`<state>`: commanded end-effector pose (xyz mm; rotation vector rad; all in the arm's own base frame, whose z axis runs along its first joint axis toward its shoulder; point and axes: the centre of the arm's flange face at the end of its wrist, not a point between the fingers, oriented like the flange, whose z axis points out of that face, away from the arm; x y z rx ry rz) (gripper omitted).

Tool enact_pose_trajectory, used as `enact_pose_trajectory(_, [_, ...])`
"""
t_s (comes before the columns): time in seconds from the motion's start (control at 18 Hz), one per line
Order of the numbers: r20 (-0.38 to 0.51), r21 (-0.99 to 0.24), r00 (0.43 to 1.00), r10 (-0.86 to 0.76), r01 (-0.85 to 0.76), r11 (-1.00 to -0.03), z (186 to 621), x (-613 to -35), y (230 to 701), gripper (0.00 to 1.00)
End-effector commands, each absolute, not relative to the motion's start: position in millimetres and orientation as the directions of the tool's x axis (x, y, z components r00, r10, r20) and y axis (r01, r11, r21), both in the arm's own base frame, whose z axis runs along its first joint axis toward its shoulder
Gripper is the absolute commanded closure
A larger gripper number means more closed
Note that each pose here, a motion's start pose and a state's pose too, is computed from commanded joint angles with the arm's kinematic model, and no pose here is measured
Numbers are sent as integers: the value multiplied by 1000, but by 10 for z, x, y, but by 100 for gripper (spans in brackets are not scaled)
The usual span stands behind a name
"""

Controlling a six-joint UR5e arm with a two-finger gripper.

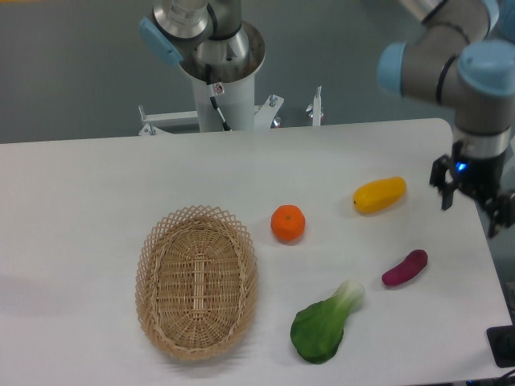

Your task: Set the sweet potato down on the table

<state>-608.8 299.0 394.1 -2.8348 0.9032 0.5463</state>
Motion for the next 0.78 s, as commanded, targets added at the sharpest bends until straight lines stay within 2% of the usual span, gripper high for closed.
enact_pose_trajectory(0.11, [-353,19,740,-573,-606,-795,3992,-6163,2756,0])
enact_pose_trajectory(0.28, [-327,21,722,-610,-640,-768,3919,-6197,2693,0])
enact_pose_trajectory(0.78, [-321,5,719,-616,-649,-761,3851,-6094,2853,0])
